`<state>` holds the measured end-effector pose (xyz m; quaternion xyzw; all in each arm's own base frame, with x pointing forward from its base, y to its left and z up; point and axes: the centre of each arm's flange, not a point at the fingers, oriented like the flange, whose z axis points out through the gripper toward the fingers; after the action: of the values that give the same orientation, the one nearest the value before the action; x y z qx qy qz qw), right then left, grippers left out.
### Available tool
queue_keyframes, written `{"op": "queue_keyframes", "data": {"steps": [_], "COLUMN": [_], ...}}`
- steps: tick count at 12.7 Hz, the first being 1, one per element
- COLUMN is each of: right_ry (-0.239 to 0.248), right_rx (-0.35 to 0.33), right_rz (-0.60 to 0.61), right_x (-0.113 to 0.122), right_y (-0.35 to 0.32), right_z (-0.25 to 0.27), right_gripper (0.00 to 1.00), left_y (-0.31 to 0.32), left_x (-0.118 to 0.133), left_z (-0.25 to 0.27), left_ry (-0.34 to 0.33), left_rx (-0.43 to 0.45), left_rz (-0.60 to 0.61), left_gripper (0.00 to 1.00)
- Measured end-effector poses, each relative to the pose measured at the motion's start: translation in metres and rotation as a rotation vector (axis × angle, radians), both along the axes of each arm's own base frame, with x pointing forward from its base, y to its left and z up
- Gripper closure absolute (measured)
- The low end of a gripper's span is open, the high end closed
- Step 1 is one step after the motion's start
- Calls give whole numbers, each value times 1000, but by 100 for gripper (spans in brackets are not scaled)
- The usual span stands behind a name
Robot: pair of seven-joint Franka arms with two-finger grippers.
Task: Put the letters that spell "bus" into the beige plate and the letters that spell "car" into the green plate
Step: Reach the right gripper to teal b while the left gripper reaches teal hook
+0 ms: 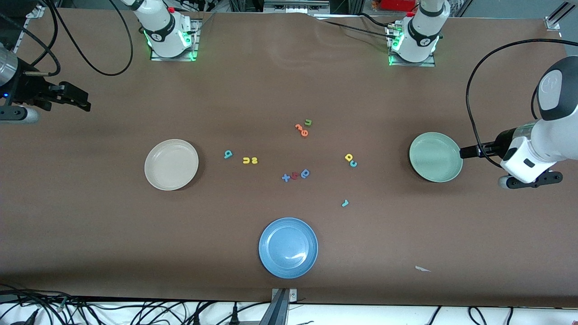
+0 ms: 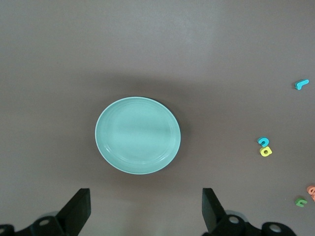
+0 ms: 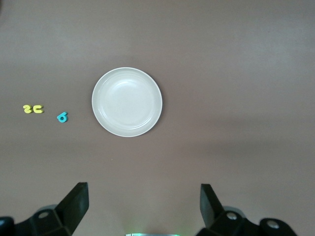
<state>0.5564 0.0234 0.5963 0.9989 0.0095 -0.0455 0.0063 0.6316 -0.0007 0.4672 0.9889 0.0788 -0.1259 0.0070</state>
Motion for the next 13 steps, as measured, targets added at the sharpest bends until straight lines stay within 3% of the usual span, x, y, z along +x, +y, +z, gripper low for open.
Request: {"op": "queue_keyframes", "data": {"steps": [4,8,11,13], "right_ry": [47,144,114,81], "right_rx": [-1,-19,-29,-28], "right_rz": [68,162,156,130], "right_x": [3,15,20,12], "right_y": [38,114,172,201], "right_z": [-22,-86,-136,-178], "right_gripper": [0,0,0,0], "left_y": [0,-1,-1,-7], "left_x": [0,0,0,1], "left_z": [0,-1,-1,-1], "left_ry": [0,1,1,0], "left_rx": [0,0,0,4], "left_rz": [0,-1,-2,8], "left_gripper": [0,0,0,0]}}
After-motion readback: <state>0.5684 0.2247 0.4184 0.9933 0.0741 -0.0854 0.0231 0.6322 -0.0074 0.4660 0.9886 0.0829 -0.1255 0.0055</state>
